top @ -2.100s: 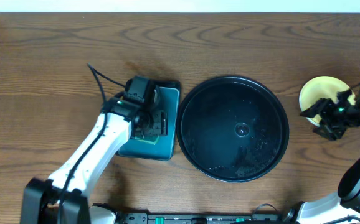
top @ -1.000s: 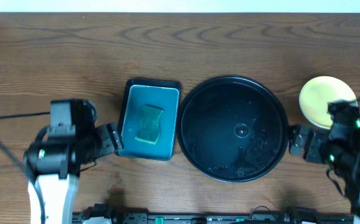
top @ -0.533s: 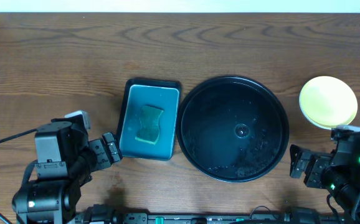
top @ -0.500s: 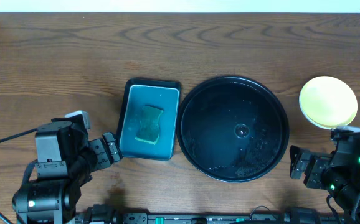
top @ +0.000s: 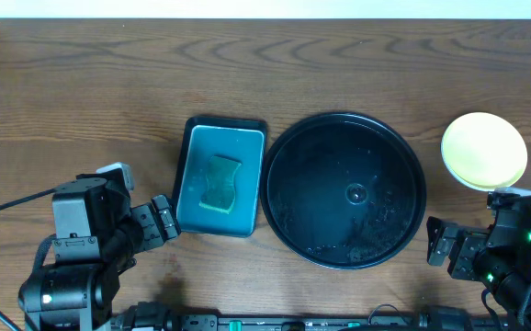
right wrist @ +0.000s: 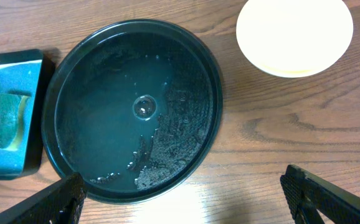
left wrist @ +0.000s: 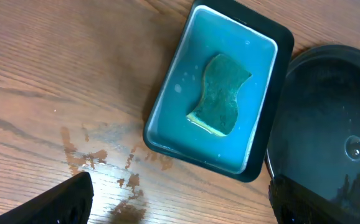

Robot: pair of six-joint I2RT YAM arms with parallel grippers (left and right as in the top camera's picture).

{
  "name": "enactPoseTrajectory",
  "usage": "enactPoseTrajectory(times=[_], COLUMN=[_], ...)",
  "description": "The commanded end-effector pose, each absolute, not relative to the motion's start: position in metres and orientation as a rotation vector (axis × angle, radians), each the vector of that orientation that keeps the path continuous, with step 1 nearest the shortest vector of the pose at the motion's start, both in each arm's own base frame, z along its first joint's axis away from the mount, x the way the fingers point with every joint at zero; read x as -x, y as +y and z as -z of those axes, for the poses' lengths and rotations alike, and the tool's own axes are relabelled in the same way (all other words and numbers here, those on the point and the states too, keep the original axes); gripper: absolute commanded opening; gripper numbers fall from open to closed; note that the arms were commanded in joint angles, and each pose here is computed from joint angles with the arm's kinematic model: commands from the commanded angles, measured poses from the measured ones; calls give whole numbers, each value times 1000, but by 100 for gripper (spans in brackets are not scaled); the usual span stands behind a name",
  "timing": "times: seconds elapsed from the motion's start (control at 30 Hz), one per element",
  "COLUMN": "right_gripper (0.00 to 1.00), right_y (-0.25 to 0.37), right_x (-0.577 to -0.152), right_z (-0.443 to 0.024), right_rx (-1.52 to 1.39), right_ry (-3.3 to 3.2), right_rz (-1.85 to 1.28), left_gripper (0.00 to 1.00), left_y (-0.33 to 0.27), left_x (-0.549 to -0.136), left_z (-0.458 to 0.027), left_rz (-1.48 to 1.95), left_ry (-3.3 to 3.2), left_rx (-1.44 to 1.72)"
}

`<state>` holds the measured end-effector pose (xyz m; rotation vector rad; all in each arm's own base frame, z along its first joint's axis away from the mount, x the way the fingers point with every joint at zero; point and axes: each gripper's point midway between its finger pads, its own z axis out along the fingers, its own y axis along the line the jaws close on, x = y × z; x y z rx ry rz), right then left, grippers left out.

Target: Clean dirty plates on tray and stack at the side

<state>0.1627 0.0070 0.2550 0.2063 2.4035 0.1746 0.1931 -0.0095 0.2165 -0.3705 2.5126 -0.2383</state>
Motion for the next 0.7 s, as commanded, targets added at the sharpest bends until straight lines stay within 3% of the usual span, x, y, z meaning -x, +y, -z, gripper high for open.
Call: enactPoseTrajectory(times=[0.0, 0.67], right_gripper=[99, 99], right_y=[7, 8], right_x=[-162, -160], right_z=[-253, -268], right_rx=[-201, -91], right_ry=[2410, 2308], right_rz=[-168, -132], left_gripper=[91, 91], left_y=[-6, -6], left_x=[-194, -194], left_z=[-218, -218], left_rz=[217, 217], left_ry=[2509, 2509], left_rx=[369, 369])
